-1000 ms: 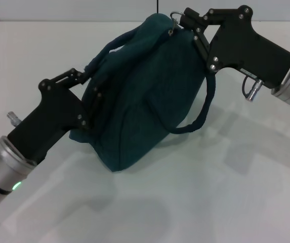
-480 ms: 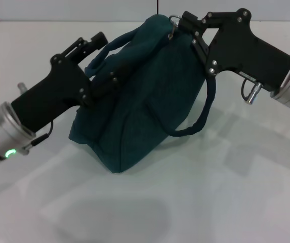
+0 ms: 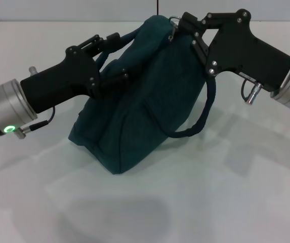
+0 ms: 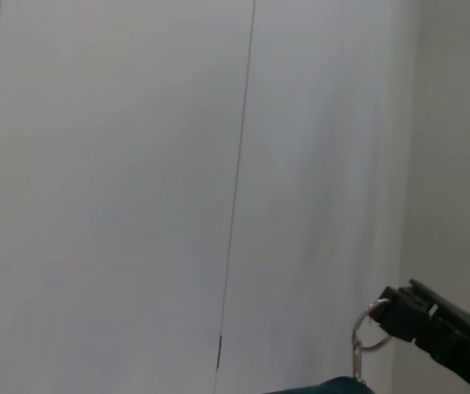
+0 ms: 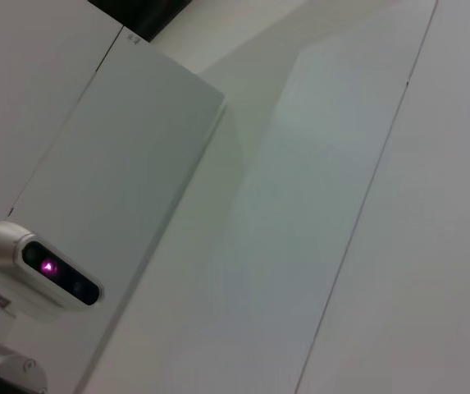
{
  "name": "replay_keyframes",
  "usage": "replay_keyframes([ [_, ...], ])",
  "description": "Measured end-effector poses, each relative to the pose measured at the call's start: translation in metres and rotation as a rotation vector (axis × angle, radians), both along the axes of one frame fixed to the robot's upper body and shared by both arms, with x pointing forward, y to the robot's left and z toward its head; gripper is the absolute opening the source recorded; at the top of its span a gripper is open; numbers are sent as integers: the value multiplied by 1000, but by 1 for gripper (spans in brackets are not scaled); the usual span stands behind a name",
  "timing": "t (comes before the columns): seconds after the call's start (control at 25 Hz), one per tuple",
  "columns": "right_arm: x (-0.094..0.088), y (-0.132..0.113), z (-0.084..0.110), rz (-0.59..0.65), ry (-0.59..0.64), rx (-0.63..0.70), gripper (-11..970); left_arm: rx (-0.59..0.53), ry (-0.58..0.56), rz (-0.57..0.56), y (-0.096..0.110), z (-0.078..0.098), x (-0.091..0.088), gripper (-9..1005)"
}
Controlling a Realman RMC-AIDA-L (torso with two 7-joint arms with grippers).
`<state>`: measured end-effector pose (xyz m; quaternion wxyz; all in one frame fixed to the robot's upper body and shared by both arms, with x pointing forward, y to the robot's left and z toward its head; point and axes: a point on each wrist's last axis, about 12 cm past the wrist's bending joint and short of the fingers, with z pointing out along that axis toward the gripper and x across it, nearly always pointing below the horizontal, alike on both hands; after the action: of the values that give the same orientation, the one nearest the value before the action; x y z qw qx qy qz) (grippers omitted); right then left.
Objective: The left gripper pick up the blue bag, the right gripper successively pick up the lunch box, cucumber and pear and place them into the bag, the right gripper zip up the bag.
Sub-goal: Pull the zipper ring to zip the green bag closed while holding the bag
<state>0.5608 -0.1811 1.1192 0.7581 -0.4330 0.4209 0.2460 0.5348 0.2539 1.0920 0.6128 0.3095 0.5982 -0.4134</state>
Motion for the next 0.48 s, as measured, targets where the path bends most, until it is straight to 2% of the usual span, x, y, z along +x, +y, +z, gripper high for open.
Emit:
replay_keyframes([
  [0.2,0,0,0,-2,2,-1,17,10,-14,0,-1,1,2,873],
  [0.48,1,-1,-1,-3,4,-2,18,34,-53,5,-1,0,1,613],
])
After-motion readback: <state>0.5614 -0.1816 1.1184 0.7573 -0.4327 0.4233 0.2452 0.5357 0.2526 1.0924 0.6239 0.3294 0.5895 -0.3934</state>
